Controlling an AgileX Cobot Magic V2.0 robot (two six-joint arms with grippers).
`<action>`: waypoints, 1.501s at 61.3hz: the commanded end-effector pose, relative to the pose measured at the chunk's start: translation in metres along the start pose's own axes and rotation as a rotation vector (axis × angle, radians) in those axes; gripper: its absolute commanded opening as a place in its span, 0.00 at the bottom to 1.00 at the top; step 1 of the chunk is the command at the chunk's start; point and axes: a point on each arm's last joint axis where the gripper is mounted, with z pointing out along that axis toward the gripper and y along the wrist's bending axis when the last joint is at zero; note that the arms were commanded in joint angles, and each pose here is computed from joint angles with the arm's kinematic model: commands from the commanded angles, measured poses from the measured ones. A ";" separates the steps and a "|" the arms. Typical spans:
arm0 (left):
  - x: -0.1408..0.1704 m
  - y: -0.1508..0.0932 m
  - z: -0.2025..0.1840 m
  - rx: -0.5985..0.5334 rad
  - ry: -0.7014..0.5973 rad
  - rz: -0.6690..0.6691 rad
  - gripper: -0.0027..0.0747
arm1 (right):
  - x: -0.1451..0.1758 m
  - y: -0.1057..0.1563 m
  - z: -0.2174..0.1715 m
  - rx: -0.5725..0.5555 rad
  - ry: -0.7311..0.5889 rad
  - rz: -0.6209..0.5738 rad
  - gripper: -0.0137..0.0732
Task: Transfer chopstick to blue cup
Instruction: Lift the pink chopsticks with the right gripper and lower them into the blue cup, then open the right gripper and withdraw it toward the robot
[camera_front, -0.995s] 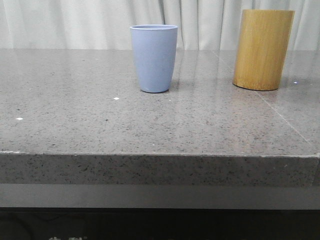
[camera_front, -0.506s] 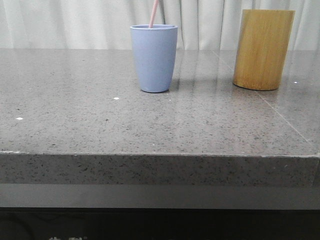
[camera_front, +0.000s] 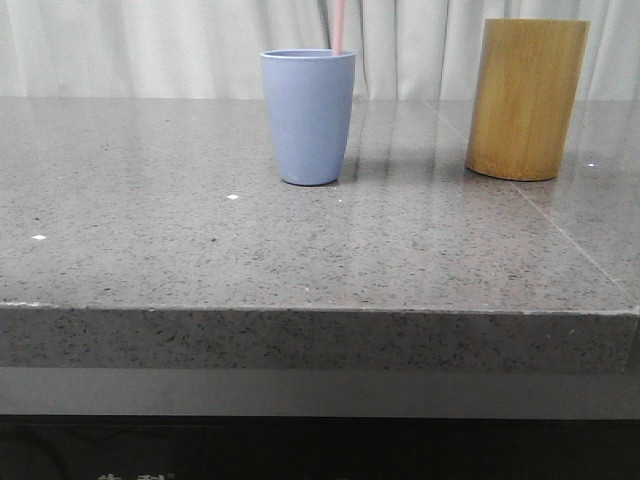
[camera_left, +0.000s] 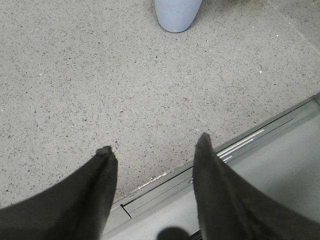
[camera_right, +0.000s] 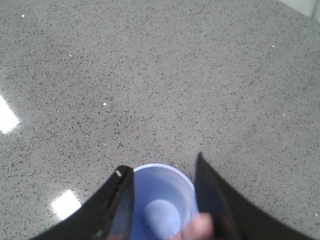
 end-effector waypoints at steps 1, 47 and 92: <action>-0.012 -0.001 -0.008 0.004 -0.103 -0.013 0.50 | -0.023 0.011 -0.041 0.013 -0.152 -0.024 0.61; -0.012 -0.001 -0.008 0.004 -0.103 -0.013 0.50 | 0.048 0.059 -0.221 0.227 -0.156 0.080 0.61; -0.013 -0.001 -0.008 0.003 -0.109 -0.013 0.49 | 0.224 0.098 -0.255 0.229 -0.220 0.118 0.59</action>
